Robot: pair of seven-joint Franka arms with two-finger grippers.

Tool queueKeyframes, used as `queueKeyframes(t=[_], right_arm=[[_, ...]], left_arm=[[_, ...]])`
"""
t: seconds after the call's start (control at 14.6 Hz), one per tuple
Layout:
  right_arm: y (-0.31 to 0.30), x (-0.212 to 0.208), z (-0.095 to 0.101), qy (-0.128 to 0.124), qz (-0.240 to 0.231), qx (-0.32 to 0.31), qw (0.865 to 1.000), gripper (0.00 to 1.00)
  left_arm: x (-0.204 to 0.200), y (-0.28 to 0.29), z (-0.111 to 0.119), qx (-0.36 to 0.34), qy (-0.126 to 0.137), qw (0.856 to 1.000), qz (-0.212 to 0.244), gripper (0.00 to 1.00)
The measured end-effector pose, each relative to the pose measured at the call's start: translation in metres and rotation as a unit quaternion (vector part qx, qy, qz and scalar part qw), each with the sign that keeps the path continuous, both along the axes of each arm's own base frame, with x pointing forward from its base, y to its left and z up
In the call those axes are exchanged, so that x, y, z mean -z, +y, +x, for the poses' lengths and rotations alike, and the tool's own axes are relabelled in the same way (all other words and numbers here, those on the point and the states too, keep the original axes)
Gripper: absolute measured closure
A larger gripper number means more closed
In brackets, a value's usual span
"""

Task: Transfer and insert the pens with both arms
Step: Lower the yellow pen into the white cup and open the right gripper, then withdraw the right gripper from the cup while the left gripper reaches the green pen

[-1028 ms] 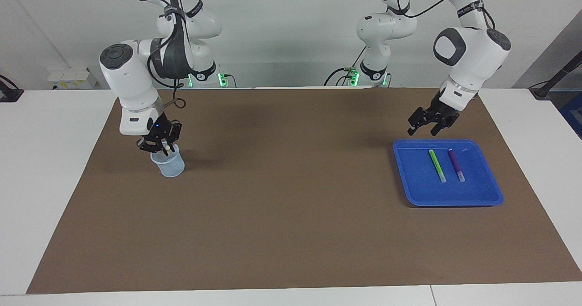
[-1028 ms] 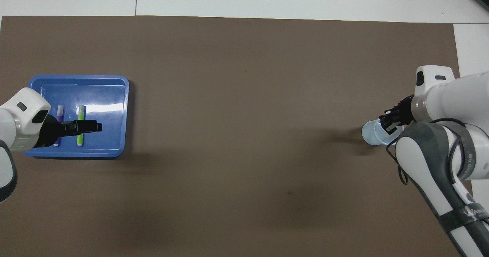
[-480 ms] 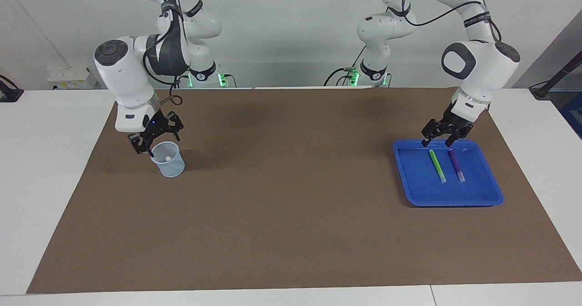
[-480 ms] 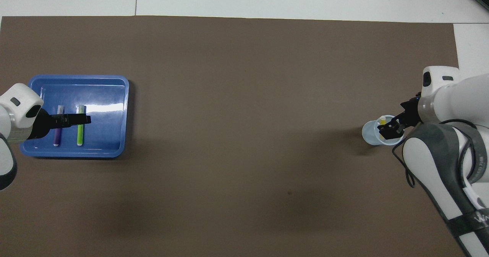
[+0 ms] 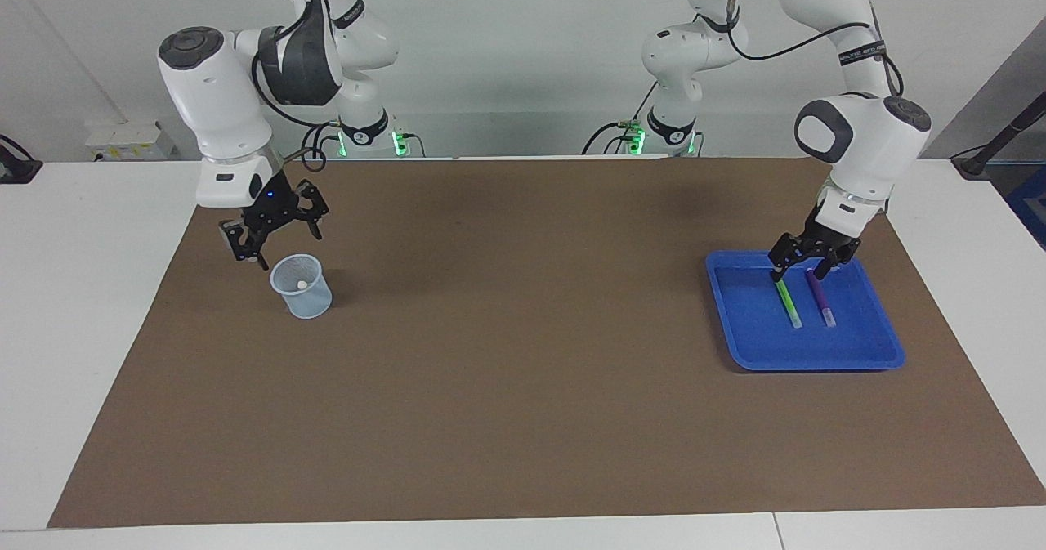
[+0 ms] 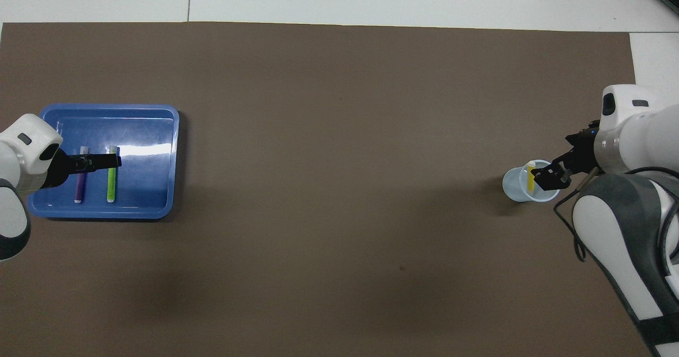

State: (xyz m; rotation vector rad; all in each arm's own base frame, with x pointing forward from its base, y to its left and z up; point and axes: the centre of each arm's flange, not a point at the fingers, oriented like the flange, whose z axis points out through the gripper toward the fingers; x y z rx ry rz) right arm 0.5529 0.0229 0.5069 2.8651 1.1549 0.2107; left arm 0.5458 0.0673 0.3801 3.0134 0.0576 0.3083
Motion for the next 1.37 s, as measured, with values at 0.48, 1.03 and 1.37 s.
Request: queueKeyframes(t=[0.48,1.03,1.37], right_arm=[[0.065,-0.029,0.0,0.044,0.098,0.177,0.978,0.0],[0.135,-0.035,-0.01,0.114,0.187,0.4,0.89,0.0],[0.146,-0.036,-0.012,0.121,0.189,0.443,0.868,0.0]], left_arm=[[0.029,0.019,0.023,0.002,-0.007,1.0,0.014,0.0],[0.059,0.023,0.04,0.003,-0.016,1.0,0.017,0.1],[0.065,0.019,0.044,0.007,-0.016,1.0,0.016,0.1]])
